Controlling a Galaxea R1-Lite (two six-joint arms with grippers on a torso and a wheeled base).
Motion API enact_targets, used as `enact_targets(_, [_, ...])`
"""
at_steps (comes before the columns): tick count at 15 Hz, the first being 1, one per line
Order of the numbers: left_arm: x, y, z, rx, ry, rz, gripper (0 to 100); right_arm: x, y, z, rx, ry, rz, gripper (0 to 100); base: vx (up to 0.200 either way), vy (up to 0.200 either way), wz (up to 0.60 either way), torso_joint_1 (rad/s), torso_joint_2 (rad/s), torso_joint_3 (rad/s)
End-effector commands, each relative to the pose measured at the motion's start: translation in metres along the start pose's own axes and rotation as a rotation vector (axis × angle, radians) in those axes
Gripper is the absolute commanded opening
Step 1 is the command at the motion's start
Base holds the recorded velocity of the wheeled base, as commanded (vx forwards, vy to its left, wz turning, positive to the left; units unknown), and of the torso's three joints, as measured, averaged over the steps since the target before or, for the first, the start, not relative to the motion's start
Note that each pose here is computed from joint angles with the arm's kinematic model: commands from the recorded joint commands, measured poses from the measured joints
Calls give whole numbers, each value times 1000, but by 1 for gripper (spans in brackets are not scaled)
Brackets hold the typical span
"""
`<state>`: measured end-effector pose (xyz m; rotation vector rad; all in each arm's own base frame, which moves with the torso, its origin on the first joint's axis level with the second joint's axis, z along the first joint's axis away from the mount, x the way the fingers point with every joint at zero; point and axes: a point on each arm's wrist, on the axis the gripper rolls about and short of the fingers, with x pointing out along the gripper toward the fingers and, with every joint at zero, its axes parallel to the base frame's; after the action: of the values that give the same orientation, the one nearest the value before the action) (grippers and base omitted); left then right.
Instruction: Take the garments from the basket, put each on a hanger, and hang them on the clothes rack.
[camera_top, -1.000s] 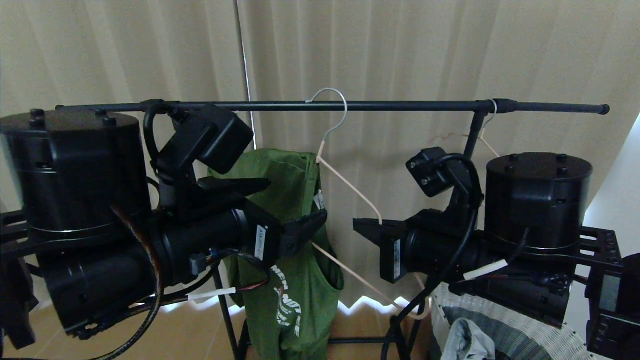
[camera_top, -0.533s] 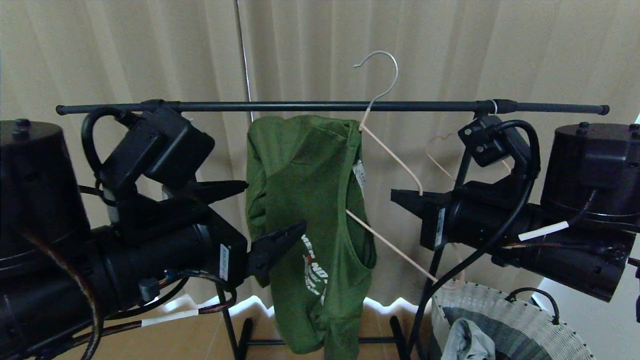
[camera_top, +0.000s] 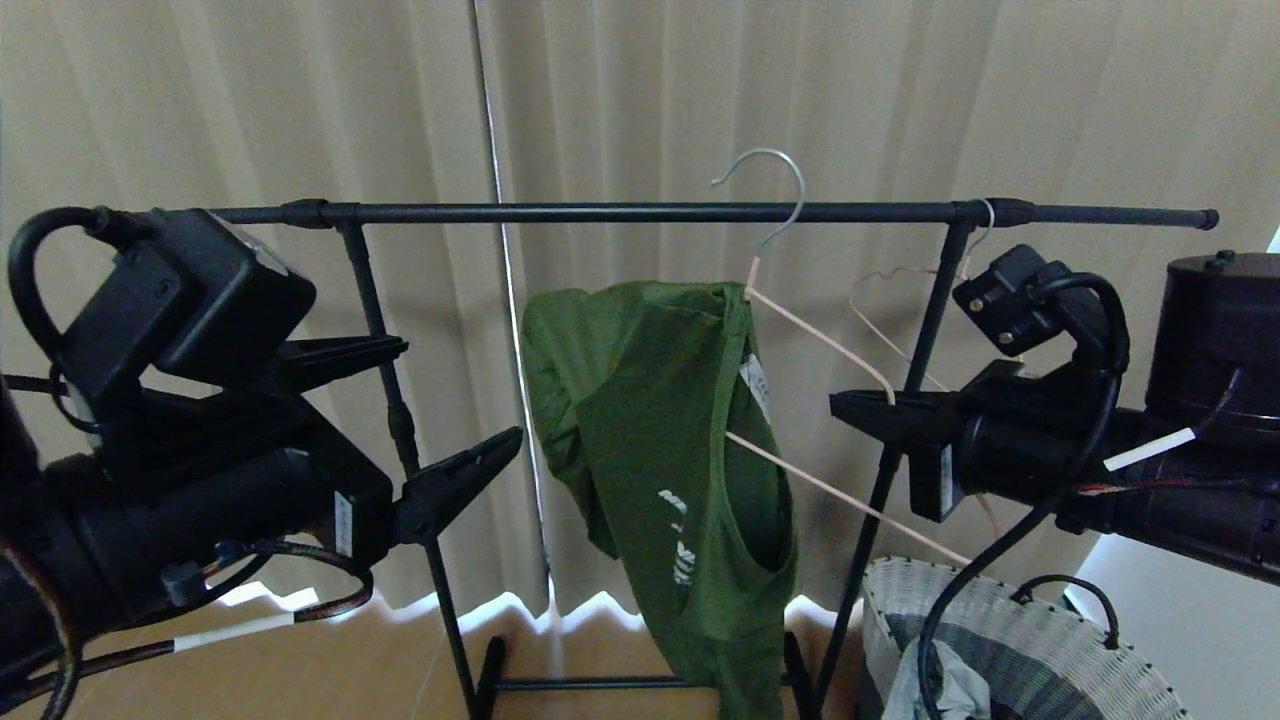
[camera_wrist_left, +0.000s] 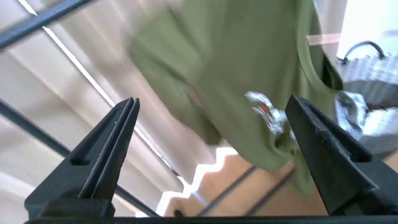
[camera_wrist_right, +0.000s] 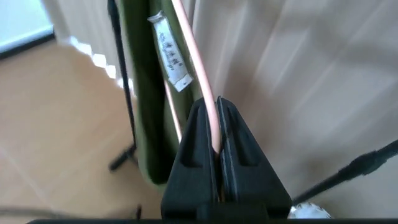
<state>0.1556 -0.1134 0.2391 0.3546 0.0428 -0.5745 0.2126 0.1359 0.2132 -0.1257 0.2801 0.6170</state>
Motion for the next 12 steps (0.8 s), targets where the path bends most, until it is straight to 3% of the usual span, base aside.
enact_targets(1, [-12, 4, 7, 0, -62, -30, 100, -2, -2, 2, -5, -3, 15, 0, 0, 0, 0, 0, 0, 0])
enact_targets(5, [-10, 25, 3, 149, -80, -43, 100, -4, 1, 2, -67, -10, 82, 0, 0, 0, 0, 0, 0, 0])
enact_targets(7, [0, 32, 3, 214, -102, -104, 100, -5, 2, -4, -111, 5, 114, 0, 0, 0, 0, 0, 0, 0])
enact_targets(12, [35, 25, -4, 378, -104, -243, 100, -2, 13, -9, -149, 7, 221, 0, 0, 0, 0, 0, 0, 0])
